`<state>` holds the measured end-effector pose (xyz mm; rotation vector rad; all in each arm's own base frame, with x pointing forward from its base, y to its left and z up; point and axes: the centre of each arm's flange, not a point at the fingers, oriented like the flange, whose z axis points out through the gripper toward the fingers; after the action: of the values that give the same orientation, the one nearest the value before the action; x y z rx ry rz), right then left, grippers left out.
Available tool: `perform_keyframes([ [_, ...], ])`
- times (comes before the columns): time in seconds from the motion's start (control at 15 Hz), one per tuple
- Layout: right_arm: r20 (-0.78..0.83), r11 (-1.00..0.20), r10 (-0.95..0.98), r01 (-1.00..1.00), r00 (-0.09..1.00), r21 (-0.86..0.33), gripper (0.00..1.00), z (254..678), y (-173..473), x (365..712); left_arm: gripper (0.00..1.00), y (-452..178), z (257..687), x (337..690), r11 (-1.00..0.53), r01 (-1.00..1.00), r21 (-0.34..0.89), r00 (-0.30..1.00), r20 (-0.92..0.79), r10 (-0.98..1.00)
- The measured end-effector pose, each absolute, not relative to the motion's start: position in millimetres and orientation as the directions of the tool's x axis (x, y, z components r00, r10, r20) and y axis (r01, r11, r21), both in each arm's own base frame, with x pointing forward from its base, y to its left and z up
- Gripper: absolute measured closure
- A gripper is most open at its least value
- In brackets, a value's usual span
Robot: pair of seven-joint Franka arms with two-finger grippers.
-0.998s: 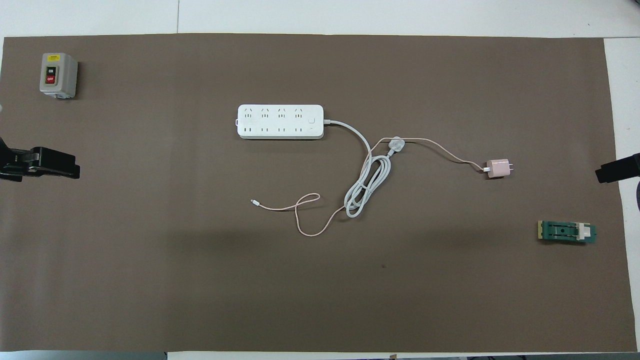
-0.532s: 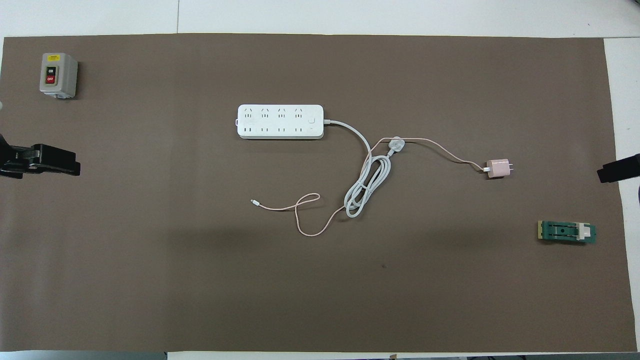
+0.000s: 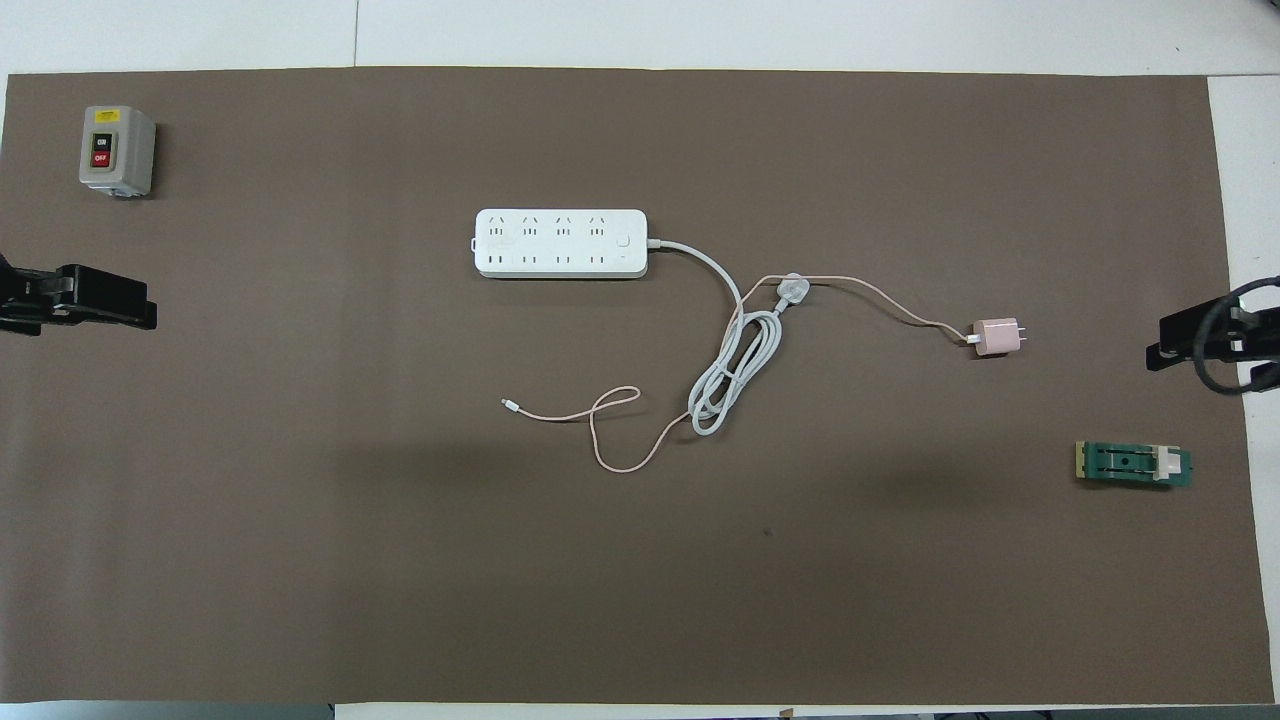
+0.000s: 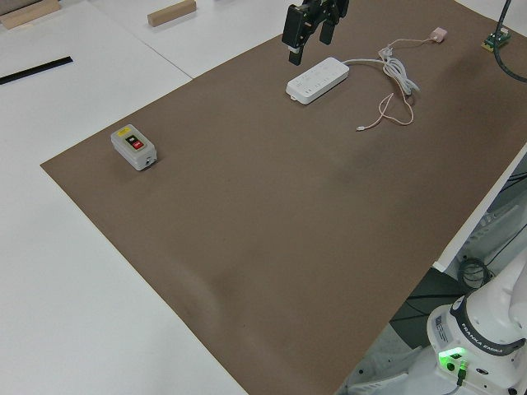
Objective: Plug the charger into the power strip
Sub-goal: 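Move both grippers in toward the pink charger and the power strip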
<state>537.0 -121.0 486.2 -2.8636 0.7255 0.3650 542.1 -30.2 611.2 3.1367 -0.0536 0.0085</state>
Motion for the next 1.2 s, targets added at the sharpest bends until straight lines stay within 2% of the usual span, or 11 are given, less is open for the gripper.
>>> perform_keyframes([
  [0.4,-0.450,-0.559,-0.710,-0.822,0.542,-0.108,0.00,393,-129,554,0.00,-52,631,545,-0.998,-0.070,0.007,0.996,0.063,-0.070],
  [0.6,-0.546,-0.415,-0.732,-0.902,0.407,-0.116,0.00,356,-150,556,0.00,-59,632,535,-0.995,-0.072,0.069,0.997,-0.016,-0.074],
  [0.8,-0.619,-0.289,-0.725,-0.949,0.302,-0.125,0.00,317,-170,558,0.00,-65,640,532,-0.990,-0.079,0.119,0.996,-0.020,-0.082],
  [1.0,-0.641,-0.252,-0.720,-0.961,0.267,-0.117,0.00,296,-169,570,0.00,-83,640,531,-0.961,-0.082,0.265,0.995,-0.031,-0.093],
  [1.2,-0.648,-0.249,-0.720,-0.964,0.248,-0.092,0.00,284,-160,581,0.00,-97,615,547,-0.910,-0.053,0.412,0.994,-0.070,-0.090],
])
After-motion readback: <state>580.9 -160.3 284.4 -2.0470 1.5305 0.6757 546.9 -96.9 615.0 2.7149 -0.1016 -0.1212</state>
